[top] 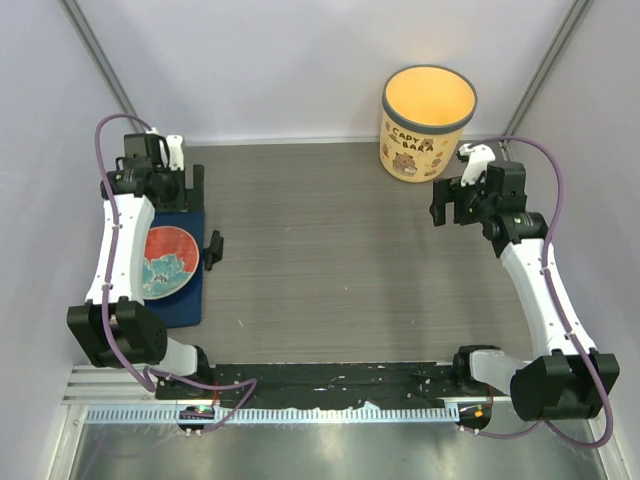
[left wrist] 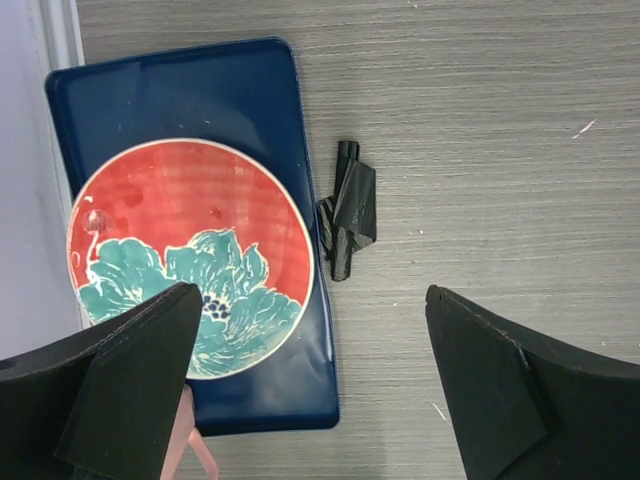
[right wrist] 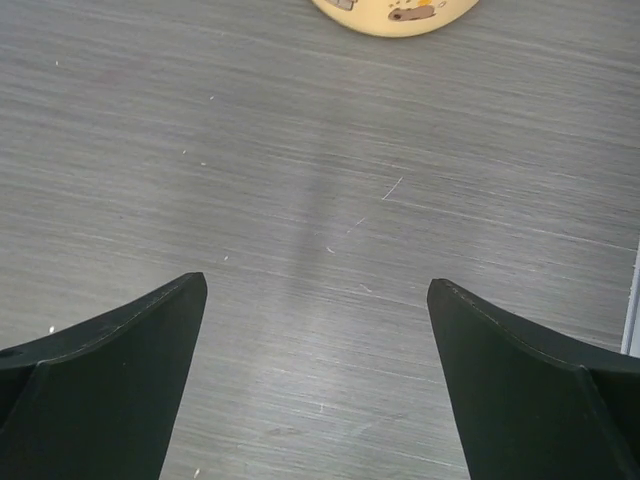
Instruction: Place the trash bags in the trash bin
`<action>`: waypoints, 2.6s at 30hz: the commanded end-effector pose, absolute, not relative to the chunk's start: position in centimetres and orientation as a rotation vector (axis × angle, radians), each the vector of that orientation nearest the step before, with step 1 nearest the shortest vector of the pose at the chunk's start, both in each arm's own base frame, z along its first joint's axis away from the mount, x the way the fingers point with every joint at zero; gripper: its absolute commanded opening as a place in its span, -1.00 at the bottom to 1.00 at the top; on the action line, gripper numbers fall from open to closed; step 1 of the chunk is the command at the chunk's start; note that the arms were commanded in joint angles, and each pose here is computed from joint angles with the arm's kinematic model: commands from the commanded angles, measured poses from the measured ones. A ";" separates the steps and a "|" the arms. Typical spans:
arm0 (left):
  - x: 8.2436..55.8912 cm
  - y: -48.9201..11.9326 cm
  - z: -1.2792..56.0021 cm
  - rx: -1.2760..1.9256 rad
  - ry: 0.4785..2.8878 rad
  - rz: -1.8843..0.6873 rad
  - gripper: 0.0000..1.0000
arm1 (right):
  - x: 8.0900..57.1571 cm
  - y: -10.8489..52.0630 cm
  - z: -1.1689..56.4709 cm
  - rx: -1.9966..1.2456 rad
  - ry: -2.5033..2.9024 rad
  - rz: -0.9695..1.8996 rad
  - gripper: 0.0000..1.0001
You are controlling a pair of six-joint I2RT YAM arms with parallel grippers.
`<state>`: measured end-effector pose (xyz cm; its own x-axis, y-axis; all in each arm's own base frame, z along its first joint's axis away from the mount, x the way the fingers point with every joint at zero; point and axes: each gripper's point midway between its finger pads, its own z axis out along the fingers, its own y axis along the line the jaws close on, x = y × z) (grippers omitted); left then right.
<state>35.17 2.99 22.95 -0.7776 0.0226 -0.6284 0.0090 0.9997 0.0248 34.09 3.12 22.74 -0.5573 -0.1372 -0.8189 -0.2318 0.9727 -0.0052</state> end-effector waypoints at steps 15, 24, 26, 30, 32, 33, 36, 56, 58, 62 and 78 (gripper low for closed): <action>40.0 1.6 19.4 1.279 2.436 0.089 0.99 | 32.9 4.4 21.4 -0.369 2.196 0.206 0.99; 39.4 1.0 12.9 1.936 2.200 -0.118 0.92 | 32.9 4.5 20.2 -0.447 2.268 0.217 0.99; 38.4 0.4 12.1 2.055 2.118 -0.211 0.89 | 32.9 4.4 20.0 -0.445 2.281 0.210 0.99; 37.1 -1.7 9.9 2.215 2.028 -0.313 0.86 | 32.7 4.1 19.4 -0.459 2.297 0.192 0.99; 36.9 -2.1 9.1 2.247 2.011 -0.333 0.85 | 32.5 4.1 19.2 -0.469 2.306 0.188 0.99; 36.9 -2.4 8.8 2.267 2.001 -0.329 0.84 | 32.4 4.0 18.9 -0.469 2.313 0.189 0.99; 36.6 -2.7 7.7 2.319 1.982 -0.327 0.83 | 32.2 4.0 18.7 -0.476 2.319 0.185 0.99; 38.3 -1.2 1.8 2.367 2.010 -0.073 0.80 | 31.7 3.5 18.0 -0.492 2.356 0.158 1.00; 38.2 -0.7 1.7 2.370 2.025 -0.067 0.77 | 31.7 3.5 18.0 -0.494 2.355 0.159 0.99; 37.5 0.2 1.5 2.395 2.046 -0.061 0.71 | 31.6 3.4 17.9 -0.504 2.357 0.154 0.99; 36.6 -4.9 3.9 2.288 1.974 -0.144 -1.00 | 31.9 3.4 18.4 -0.506 2.336 0.143 0.97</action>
